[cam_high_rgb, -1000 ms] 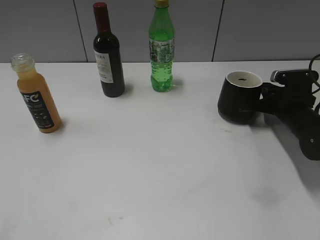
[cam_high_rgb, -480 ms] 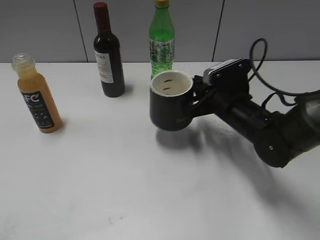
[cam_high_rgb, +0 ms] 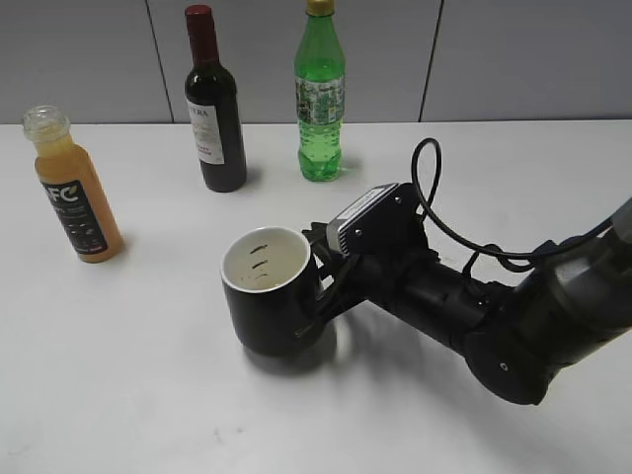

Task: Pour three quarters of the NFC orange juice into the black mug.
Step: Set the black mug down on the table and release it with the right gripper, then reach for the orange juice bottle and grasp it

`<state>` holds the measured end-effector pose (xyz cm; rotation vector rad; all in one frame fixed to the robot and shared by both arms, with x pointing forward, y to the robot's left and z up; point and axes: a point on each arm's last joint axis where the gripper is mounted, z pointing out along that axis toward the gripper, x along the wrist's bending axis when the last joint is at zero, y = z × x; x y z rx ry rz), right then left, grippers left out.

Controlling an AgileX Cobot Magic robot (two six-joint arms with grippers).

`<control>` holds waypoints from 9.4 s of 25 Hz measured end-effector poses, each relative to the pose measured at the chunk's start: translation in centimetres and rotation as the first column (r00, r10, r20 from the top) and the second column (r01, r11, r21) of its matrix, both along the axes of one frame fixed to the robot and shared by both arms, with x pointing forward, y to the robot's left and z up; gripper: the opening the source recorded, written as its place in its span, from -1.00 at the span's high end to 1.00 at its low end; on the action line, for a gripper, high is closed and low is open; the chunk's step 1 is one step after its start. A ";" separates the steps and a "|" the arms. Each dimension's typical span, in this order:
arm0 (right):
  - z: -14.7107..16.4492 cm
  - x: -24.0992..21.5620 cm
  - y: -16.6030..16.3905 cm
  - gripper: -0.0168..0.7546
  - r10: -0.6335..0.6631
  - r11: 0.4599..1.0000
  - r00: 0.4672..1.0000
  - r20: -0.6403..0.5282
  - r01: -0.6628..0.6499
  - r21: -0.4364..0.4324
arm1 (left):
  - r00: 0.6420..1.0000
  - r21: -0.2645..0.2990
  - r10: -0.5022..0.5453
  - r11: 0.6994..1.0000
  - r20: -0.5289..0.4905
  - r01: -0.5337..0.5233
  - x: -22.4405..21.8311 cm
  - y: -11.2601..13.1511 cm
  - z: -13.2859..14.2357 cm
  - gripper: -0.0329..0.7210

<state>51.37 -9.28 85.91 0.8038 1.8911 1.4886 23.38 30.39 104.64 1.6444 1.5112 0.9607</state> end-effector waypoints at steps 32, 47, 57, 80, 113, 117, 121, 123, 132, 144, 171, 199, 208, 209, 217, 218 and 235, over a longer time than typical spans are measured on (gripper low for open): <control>-2.2 -1.1 -1.7 -0.01 -0.095 0.995 0.993 -0.065 0.092 -0.037 | 1.000 0.000 0.000 1.000 0.000 0.000 0.0 0.0 0.0 0.28; -2.0 -2.7 -3.3 -0.78 -0.139 0.989 0.985 -0.100 0.133 -0.065 | 1.000 0.000 0.000 1.000 0.000 0.000 0.0 0.0 0.0 0.28; 3.2 -4.0 -4.4 -0.78 -0.147 0.989 0.989 -0.011 0.147 0.023 | 1.000 0.000 0.000 1.000 0.000 0.000 0.0 0.0 0.0 0.28; 11.1 -12.7 -9.4 -0.71 -0.166 0.922 0.816 -0.553 -0.071 -0.381 | 1.000 0.000 0.000 1.000 0.000 0.000 0.0 0.0 0.0 0.28; 17.8 -25.8 -20.5 -0.58 -0.570 0.820 0.778 -0.264 0.555 -0.136 | 1.000 0.000 0.000 1.000 0.001 0.000 0.0 0.0 0.0 0.28; 17.8 -26.6 -20.6 -0.58 -0.570 0.820 0.790 -0.226 0.562 -0.103 | 1.000 0.000 0.000 1.000 0.001 0.000 0.0 0.0 0.0 0.28; 17.8 -26.6 -20.6 -0.56 -0.570 0.820 0.790 -0.225 0.563 -0.102 | 1.000 0.000 0.000 1.000 0.001 0.000 0.0 0.0 0.0 0.28; 17.8 -26.6 -20.6 -0.57 -0.570 0.820 0.790 -0.225 0.563 -0.102 | 1.000 0.000 0.000 1.000 0.001 0.000 0.0 0.0 0.0 0.28; 17.8 -26.6 -20.6 -0.57 -0.570 0.820 0.790 -0.225 0.563 -0.102 | 1.000 0.000 0.000 1.000 0.001 0.000 0.0 0.0 0.0 0.28; 17.8 -26.6 -20.6 -0.57 -0.570 0.820 0.790 -0.225 0.563 -0.102 | 1.000 0.000 0.000 1.000 0.001 0.000 0.0 0.0 0.0 0.28; 17.8 -26.6 -20.6 -0.56 -0.570 0.820 0.790 -0.226 0.563 -0.102 | 1.000 0.000 0.000 1.000 0.001 0.000 0.0 0.0 0.0 -0.10; 17.8 -26.6 -20.6 -0.56 -0.570 0.820 0.790 -0.226 0.563 -0.102 | 0.971 -0.004 -0.012 1.000 0.238 0.013 5.9 -0.3 3.9 -0.79; 17.8 -26.6 -20.6 -0.56 -0.570 0.820 0.790 -0.226 0.563 -0.102 | 0.927 -0.003 -0.029 0.999 0.375 0.033 13.3 -0.8 5.1 -0.78; 17.8 -26.6 -20.6 -0.56 -0.570 0.820 0.790 -0.226 0.563 -0.102 | 0.929 -0.003 -0.030 0.999 0.369 0.034 14.2 -0.9 4.8 -0.77; 17.8 -26.6 -20.6 -0.56 -0.570 0.820 0.790 -0.226 0.563 -0.102 | 0.928 -0.004 -0.039 0.999 0.370 0.044 19.4 -1.2 1.7 -0.74; 17.8 -26.6 -20.6 -0.56 -0.570 0.820 0.790 -0.226 0.563 -0.102 | 0.927 -0.004 -0.043 0.999 0.372 0.047 19.7 -1.3 1.1 -0.74; 17.8 -26.6 -20.6 -0.56 -0.569 0.821 0.790 -0.227 0.562 -0.101 | 0.953 -0.014 -0.089 0.995 0.291 0.097 22.8 -2.3 -10.2 -0.70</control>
